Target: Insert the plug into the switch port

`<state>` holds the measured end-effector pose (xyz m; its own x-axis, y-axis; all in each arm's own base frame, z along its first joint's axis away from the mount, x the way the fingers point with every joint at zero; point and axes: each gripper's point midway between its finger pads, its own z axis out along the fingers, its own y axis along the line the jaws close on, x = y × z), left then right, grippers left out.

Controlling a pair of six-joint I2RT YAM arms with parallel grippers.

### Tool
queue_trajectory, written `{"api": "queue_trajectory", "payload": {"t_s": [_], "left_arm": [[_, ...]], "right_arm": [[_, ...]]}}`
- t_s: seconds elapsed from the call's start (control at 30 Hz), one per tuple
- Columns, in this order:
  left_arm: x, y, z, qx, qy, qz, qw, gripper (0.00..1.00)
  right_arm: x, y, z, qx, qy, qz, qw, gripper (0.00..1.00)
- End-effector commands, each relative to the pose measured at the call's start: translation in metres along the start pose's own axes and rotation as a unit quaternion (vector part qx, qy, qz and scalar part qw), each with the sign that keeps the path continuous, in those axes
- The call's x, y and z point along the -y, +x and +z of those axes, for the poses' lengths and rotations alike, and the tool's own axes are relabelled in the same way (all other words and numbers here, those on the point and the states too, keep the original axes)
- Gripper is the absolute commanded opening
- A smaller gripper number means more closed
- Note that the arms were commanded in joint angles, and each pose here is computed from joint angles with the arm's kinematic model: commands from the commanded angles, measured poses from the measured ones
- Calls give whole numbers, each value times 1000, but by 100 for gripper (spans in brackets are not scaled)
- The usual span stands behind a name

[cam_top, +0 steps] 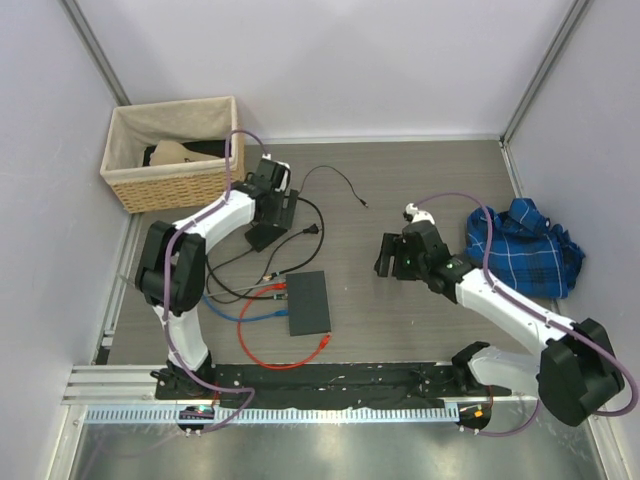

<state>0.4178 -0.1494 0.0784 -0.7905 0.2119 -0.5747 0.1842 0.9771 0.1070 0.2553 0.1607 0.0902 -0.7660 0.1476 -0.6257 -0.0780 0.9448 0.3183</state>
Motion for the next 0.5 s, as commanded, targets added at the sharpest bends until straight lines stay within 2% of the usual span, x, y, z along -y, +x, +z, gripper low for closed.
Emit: {"api": "queue_trajectory", "payload": {"t_s": [0.0, 0.07, 0.1, 0.13, 0.2, 0.23, 0.27, 0.33, 0.47], "left_arm": [[7, -3, -6, -3, 22, -4, 1000, 91], [8, 0, -15, 1, 33, -9, 999, 91], [8, -1, -21, 7, 37, -15, 999, 91], [7, -10, -41, 30, 44, -21, 998, 91], [7, -5, -57, 39, 54, -33, 997, 91], [3, -15, -79, 69, 60, -42, 995, 91], [2, -4, -85, 70, 62, -45, 995, 91], [0, -4, -100, 97, 71, -52, 991, 91], [-6, 19, -132, 135, 87, -55, 986, 91]], "right_arm": [[3, -68, 12, 63, 46, -63, 995, 73], [-4, -96, 19, 75, 51, -105, 990, 70], [-3, -95, 34, 57, 59, -119, 989, 69], [-4, -100, 41, 53, 61, -131, 988, 67], [-13, -126, 49, 65, 54, -157, 984, 65], [-9, -121, 67, 44, 57, -169, 983, 62], [-14, -140, 70, 57, 53, -170, 982, 61], [-9, -138, 94, 34, 56, -187, 980, 55], [-13, -164, 121, 34, 49, -208, 976, 50]]}}
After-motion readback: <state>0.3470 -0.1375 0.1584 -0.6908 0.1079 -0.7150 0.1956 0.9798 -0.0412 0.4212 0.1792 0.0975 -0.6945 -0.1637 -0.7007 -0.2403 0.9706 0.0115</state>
